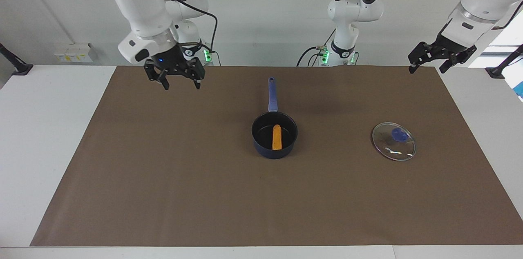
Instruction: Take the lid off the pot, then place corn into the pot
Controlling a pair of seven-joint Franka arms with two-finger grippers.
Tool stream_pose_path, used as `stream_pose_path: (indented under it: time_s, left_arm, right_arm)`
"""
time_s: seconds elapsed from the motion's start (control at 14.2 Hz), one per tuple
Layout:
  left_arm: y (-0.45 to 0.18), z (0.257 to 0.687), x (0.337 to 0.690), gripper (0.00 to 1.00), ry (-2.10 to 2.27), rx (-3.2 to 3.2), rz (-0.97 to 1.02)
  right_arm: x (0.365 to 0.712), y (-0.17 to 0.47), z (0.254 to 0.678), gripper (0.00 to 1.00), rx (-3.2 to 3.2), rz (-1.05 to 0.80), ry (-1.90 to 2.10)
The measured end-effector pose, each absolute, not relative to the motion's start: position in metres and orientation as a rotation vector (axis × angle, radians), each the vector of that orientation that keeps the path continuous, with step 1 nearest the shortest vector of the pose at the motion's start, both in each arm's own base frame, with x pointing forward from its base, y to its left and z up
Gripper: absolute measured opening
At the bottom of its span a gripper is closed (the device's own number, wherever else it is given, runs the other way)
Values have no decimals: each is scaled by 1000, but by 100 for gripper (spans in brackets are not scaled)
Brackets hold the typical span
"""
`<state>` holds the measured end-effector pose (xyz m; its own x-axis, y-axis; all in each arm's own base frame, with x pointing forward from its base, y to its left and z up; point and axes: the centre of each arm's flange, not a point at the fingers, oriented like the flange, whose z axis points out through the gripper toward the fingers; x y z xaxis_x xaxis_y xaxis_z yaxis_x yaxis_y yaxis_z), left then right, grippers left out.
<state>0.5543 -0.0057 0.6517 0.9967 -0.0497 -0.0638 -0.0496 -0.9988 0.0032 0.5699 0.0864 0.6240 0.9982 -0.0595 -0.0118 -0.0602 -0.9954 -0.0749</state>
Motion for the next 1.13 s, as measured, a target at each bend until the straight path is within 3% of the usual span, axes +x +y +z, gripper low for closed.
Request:
stream_pose_path:
  time_s: [0.42,1.13]
  left_arm:
    - [-6,652,554,100,-78,3137,-100]
    - [-13,651,554,100,-101,3135,-103]
  right_arm:
    - [527,25,681,100,-3061,18,181]
    - [530,5,669,100,-3121,10,168]
